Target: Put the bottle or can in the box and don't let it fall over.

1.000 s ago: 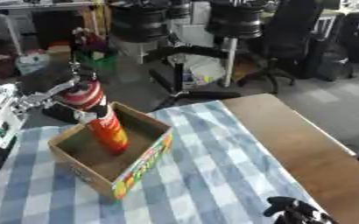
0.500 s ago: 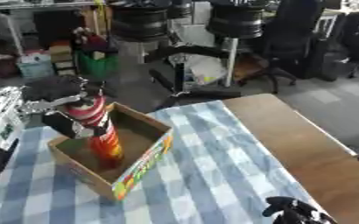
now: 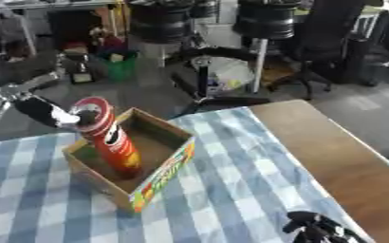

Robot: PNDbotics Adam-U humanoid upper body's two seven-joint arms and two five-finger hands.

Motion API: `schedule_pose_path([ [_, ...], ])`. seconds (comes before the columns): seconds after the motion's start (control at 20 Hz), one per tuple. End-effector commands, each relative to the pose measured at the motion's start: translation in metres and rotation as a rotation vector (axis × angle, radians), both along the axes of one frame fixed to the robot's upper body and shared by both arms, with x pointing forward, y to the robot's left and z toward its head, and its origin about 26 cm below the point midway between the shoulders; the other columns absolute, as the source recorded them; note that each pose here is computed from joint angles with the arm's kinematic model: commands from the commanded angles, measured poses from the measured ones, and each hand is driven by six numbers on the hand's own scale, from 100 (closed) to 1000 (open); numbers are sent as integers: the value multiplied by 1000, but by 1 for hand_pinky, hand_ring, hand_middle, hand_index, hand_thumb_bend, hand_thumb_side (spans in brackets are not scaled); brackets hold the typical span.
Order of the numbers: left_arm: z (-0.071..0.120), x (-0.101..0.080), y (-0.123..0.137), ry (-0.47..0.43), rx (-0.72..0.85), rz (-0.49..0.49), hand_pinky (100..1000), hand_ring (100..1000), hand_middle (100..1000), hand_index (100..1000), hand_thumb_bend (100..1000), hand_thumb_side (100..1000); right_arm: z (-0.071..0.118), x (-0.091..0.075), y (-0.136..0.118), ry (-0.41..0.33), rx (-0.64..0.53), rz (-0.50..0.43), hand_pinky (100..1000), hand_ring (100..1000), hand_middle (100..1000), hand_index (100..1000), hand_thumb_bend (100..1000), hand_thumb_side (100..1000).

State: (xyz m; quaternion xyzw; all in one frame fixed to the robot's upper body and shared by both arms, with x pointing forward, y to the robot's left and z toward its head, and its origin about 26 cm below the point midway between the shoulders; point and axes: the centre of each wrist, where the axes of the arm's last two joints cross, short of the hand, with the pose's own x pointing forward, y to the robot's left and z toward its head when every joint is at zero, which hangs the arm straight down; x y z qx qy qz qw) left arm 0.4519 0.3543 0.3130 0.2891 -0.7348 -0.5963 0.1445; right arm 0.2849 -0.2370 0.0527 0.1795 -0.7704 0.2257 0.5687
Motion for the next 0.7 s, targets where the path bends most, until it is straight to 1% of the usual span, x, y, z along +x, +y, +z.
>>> schedule_pose_path([
  [0.05,39,-29,26,-78,-47,13,843,812,798,878,479,694,4,0,-8,-14,-27,-20,371,494,647,810,100,605],
  [0.1,43,-37,32,-83,-62,19,819,789,787,870,407,676,3,0,-9,-13,-28,-26,371,494,647,810,100,606],
  [0.15,46,-49,43,-90,-78,39,816,787,786,870,393,672,2,-1,-11,-10,-29,-35,371,494,647,810,100,606],
  [0.25,47,-74,62,-92,-106,81,798,772,776,861,338,661,1,-2,-13,-8,-31,-51,371,493,647,810,100,606],
  [0.3,45,-84,69,-88,-120,102,783,759,769,855,310,649,0,-3,-14,-5,-31,-61,371,493,647,810,100,607],
  [0.35,41,-96,76,-83,-138,128,780,757,766,853,306,646,-1,-3,-16,-3,-31,-72,371,493,647,810,100,607],
  [0.5,17,-124,89,-71,-232,206,744,727,741,834,260,624,-4,-6,-18,3,-28,-99,371,493,648,810,100,608],
  [0.6,-8,-139,94,-57,-318,263,723,708,725,821,234,616,-6,-7,-18,8,-26,-115,371,493,648,810,100,609],
  [0.7,-37,-154,96,-39,-418,332,700,689,711,809,203,602,-8,-8,-19,12,-24,-132,371,493,648,810,100,611],
])
